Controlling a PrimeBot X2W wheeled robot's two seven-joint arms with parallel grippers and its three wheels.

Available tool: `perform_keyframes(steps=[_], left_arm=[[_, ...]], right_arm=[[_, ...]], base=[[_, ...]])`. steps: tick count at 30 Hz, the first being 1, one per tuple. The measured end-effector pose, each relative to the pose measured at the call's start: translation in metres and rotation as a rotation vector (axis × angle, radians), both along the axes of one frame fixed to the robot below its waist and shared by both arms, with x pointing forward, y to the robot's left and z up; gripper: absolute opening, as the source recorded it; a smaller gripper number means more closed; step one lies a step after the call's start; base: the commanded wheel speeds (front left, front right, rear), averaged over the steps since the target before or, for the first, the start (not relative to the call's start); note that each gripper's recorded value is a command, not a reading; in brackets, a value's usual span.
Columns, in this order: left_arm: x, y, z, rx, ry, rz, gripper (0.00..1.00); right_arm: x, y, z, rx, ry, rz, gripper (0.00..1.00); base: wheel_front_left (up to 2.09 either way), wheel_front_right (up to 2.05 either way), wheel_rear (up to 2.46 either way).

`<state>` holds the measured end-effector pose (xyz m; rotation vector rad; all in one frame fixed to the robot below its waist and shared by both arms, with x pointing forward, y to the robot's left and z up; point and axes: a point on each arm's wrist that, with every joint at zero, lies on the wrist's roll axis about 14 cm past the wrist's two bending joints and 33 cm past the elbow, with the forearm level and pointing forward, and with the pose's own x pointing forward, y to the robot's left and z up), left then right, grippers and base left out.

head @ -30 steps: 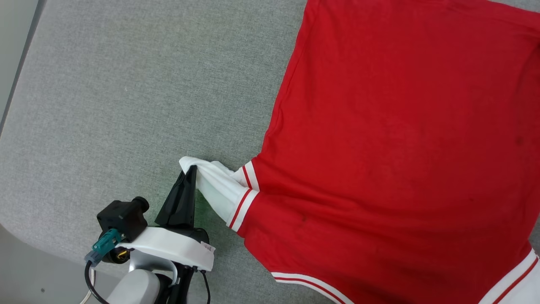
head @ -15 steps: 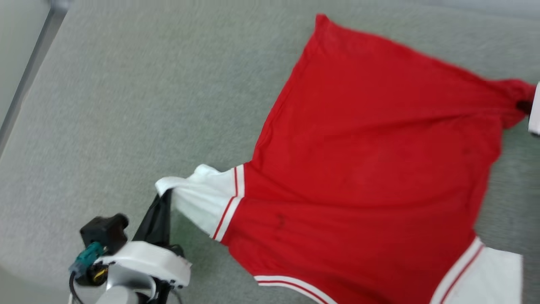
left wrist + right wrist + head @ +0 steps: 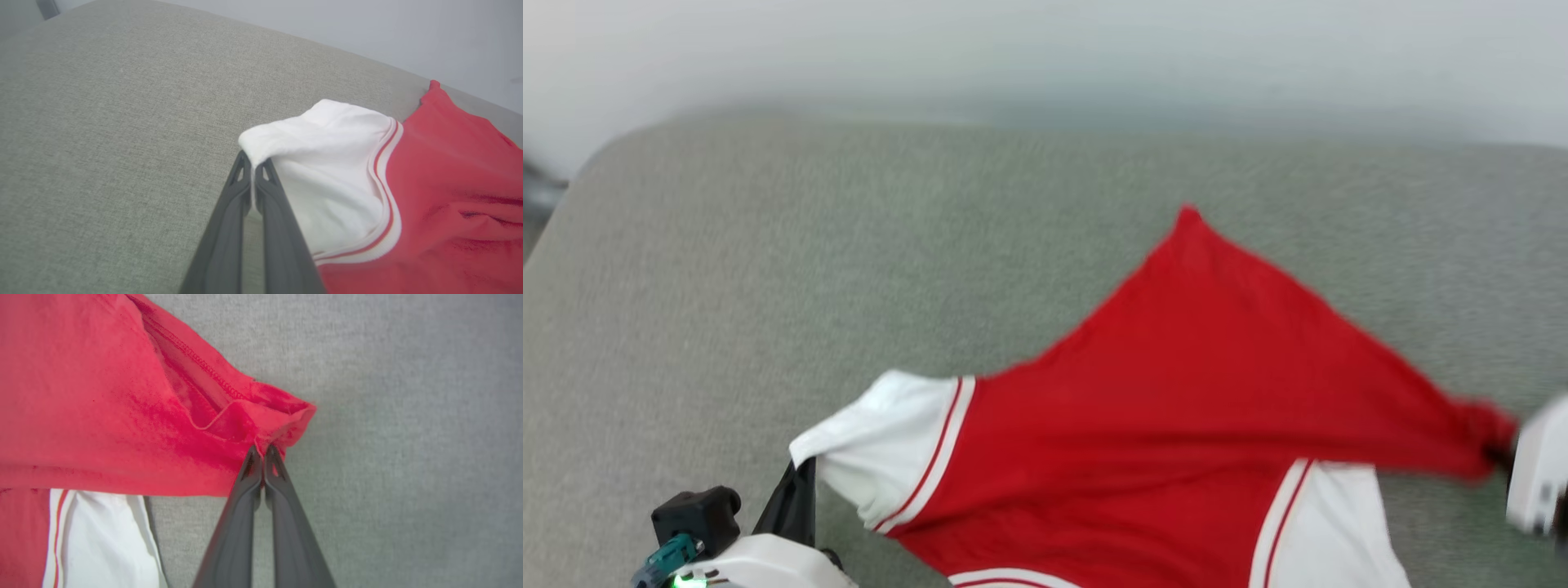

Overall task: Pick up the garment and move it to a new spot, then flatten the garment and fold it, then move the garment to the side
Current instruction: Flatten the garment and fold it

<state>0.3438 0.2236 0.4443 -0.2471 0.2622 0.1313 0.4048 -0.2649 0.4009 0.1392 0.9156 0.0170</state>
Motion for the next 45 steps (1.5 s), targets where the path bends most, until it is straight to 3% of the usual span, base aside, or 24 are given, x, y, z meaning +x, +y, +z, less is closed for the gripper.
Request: perform_keyframes(steps=[8, 12, 16, 17, 18, 26, 32, 37, 45], left_arm=[[-0.008, -0.011, 0.011, 0.009, -0.009, -0.057, 0.0], [-0.007, -0.015, 0.014, 0.009, -0.008, -0.072, 0.0], [-0.004, -0.019, 0.011, 0.006, 0.007, -0.087, 0.0], [-0.004, -0.02, 0.01, 0.005, 0.01, -0.089, 0.0], [-0.003, -0.02, 0.01, 0.005, 0.012, -0.091, 0.0], [0.002, -0.023, 0.014, -0.001, -0.002, -0.095, 0.0], [0.01, -0.024, 0.021, -0.004, -0.03, -0.091, 0.0], [0.016, -0.028, 0.023, -0.015, -0.039, -0.091, 0.0], [0.031, -0.028, 0.018, -0.028, -0.044, -0.086, 0.0]], right_arm=[[-0.114, -0.005, -0.026, 0.084, 0.05, -0.165, 0.0], [-0.146, 0.012, -0.037, 0.149, 0.073, -0.222, 0.0], [-0.147, 0.013, -0.036, 0.155, 0.027, -0.263, 0.0], [-0.145, 0.012, -0.036, 0.153, 0.015, -0.269, 0.38], [-0.143, 0.012, -0.035, 0.15, 0.003, -0.27, 1.0], [-0.074, -0.003, 0.018, 0.069, -0.365, -0.264, 1.0], [-0.017, 0.011, 0.05, 0.038, -0.546, -0.158, 1.0], [0.023, 0.042, 0.041, 0.03, -0.452, 0.016, 1.0], [0.067, 0.089, 0.009, -0.004, -0.153, 0.278, 1.0]], base=[[0.0, 0.0, 0.0], [0.0, 0.0, 0.0], [0.0, 0.0, 0.0], [0.0, 0.0, 0.0], [0.0, 0.0, 0.0], [0.0, 0.0, 0.0], [0.0, 0.0, 0.0], [0.0, 0.0, 0.0], [0.0, 0.0, 0.0]])
